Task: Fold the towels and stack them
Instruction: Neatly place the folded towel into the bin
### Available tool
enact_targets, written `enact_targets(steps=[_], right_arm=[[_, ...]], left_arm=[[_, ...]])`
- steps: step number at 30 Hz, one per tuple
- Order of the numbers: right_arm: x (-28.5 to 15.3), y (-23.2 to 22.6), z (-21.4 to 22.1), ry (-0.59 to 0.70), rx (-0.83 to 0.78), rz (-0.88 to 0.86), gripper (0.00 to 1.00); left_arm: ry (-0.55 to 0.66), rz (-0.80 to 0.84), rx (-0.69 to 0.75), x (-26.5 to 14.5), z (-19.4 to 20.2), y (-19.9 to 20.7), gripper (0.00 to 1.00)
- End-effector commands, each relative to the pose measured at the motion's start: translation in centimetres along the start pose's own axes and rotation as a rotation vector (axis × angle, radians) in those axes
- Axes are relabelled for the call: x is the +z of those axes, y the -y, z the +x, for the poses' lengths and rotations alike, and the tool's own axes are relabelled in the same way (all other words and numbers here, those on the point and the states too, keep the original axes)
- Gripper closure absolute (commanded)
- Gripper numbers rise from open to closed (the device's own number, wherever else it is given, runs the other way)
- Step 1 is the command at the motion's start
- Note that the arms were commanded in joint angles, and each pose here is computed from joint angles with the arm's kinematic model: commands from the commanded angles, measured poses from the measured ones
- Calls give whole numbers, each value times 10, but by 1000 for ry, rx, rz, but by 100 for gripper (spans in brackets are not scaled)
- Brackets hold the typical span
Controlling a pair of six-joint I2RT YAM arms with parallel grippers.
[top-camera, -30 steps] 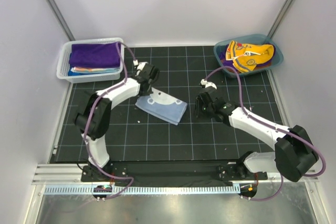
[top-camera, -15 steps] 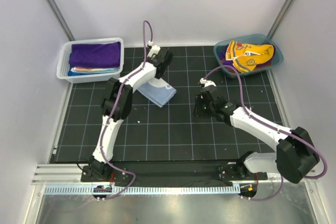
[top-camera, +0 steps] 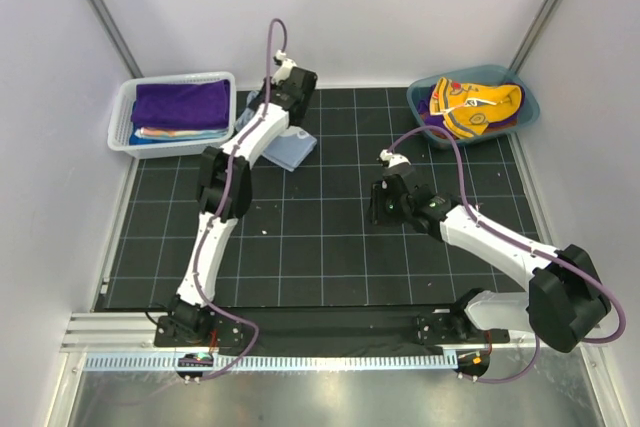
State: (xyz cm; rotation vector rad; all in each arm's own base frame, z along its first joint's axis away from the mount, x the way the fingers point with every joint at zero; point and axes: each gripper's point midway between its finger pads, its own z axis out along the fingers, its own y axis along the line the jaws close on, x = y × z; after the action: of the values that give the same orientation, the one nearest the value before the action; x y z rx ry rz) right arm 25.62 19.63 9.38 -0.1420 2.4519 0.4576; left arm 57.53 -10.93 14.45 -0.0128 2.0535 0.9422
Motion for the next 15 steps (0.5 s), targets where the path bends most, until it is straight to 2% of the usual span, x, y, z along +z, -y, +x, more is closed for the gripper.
enact_targets(steps=[1,15], right_arm=[[-1,-8,-11,39,-7,-38,66],[-1,-7,-8,35,-8,-41,66]], left_arm=[[17,-67,-76,26,-21,-50,100],[-1,-97,-268,100,-14,-131,100]])
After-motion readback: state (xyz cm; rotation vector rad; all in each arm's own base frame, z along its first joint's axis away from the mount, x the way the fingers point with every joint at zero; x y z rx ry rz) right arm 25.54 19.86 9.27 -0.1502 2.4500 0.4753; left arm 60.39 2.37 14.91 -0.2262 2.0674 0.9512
